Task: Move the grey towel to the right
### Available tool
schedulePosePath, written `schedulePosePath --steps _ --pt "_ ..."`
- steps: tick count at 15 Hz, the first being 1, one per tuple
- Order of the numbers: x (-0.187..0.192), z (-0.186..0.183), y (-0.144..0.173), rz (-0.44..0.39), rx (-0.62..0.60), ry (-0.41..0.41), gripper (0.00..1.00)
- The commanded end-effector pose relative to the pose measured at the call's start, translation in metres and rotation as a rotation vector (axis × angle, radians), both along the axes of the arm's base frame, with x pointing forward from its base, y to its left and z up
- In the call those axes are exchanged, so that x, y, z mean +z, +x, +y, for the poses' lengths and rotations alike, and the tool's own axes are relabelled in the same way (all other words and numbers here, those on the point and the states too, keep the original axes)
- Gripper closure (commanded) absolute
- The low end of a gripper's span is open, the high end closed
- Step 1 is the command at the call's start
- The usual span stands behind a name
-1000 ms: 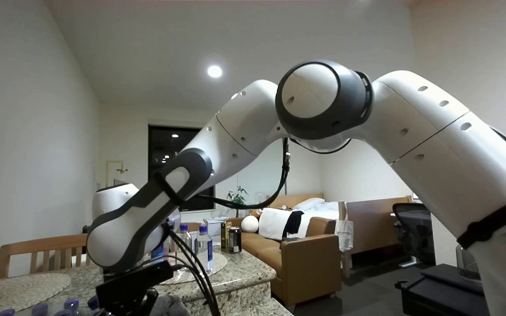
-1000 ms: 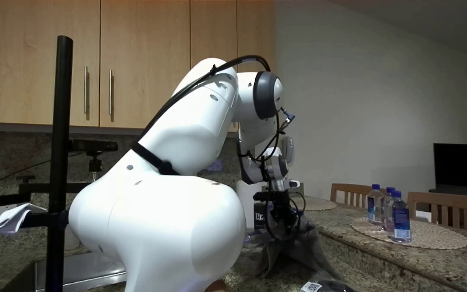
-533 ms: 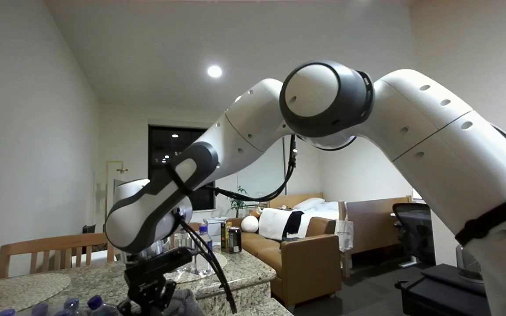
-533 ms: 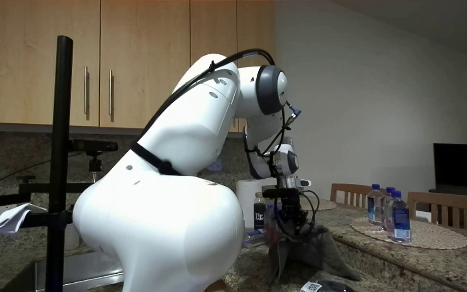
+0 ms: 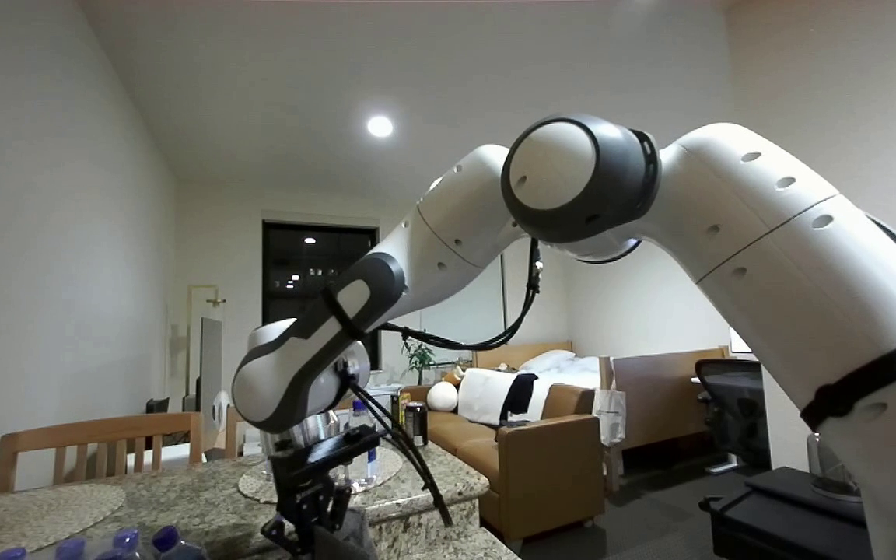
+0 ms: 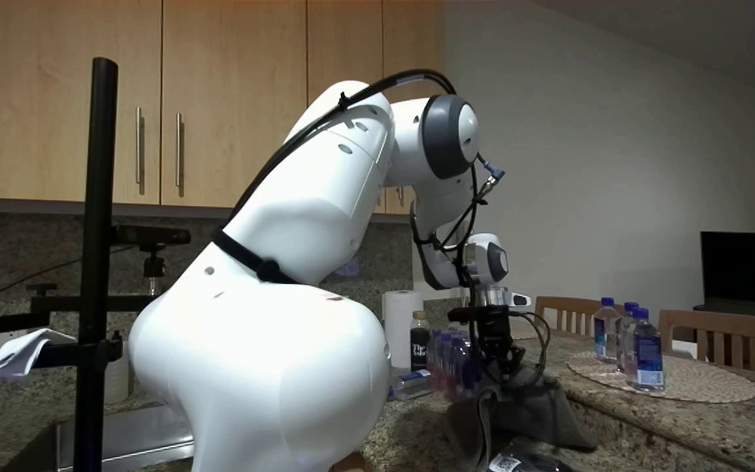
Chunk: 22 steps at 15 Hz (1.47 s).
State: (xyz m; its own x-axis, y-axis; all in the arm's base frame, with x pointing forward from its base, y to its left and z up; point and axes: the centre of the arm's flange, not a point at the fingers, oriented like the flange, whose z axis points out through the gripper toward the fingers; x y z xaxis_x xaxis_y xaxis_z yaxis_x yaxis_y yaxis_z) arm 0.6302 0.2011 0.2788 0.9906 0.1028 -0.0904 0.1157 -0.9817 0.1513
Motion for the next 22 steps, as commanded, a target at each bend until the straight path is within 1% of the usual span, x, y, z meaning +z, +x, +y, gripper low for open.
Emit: schedulePosePath --steps 1,6,9,16,22 --pt "-0.011 -0.033 -0.006 0.063 0.042 0.017 0.90" --pt "-0.023 -0.063 -0.005 0.113 0.029 -0.001 0.90" --pt "-0.026 -0.077 -0.003 0.125 0.022 -0.013 0.90" --pt "-0.031 -0.119 -0.002 0.156 -0.045 -0.022 0.90" --pt "-0.021 -0.150 -0.003 0.165 -0.091 0.012 0.90"
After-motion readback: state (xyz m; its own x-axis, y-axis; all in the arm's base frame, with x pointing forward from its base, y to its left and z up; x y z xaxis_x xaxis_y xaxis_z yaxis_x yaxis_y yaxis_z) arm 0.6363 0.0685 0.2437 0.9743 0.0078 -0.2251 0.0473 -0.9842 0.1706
